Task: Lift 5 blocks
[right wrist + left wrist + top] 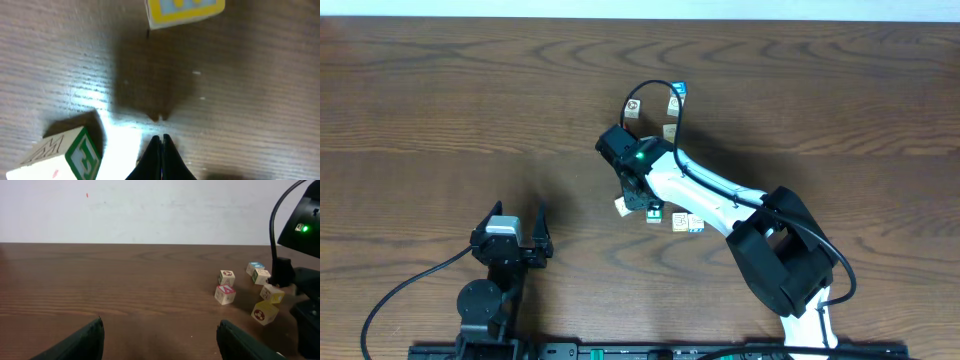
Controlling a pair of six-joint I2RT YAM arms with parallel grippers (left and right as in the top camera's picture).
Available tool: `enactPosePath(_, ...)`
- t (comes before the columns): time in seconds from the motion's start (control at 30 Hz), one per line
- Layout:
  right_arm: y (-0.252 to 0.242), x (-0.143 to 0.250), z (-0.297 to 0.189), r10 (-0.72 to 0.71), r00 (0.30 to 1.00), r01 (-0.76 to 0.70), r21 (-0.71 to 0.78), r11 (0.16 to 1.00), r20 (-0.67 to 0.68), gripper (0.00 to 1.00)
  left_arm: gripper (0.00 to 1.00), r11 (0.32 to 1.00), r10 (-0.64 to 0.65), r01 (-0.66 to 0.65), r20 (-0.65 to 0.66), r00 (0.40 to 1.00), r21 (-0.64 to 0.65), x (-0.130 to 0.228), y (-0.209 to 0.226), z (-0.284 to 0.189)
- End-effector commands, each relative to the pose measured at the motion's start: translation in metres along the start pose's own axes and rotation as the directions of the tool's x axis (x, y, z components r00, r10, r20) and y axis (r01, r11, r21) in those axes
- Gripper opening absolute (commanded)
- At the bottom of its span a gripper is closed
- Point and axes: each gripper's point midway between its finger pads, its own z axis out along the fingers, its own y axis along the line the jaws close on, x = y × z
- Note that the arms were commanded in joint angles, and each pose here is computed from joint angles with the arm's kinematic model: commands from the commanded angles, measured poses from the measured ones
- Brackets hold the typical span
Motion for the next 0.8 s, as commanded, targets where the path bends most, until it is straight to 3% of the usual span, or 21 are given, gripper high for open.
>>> enactPosePath(0.0,0.0,-0.012,-0.003,-0.017,0.999,0.017,0.007,1.0,0.042,0.01,0.73,1.0,-0.007,0.008,-0.052,0.999,0.01,0.016,-0.001,0.001)
enactPosePath(0.5,0.029,0.006,-0.007,-0.076,0.997,0.075,-0.09,0.993,-0.009,0.01,0.73,1.0,-0.007,0.008,-0.052,0.999,0.01,0.016,-0.001,0.001)
enactPosePath(0.77,0.032,0.019,-0.008,-0.068,0.997,0.066,-0.071,0.995,-0.038,0.01,0.73,1.0,-0.007,0.008,-0.052,0.999,0.01,0.016,-0.001,0.001)
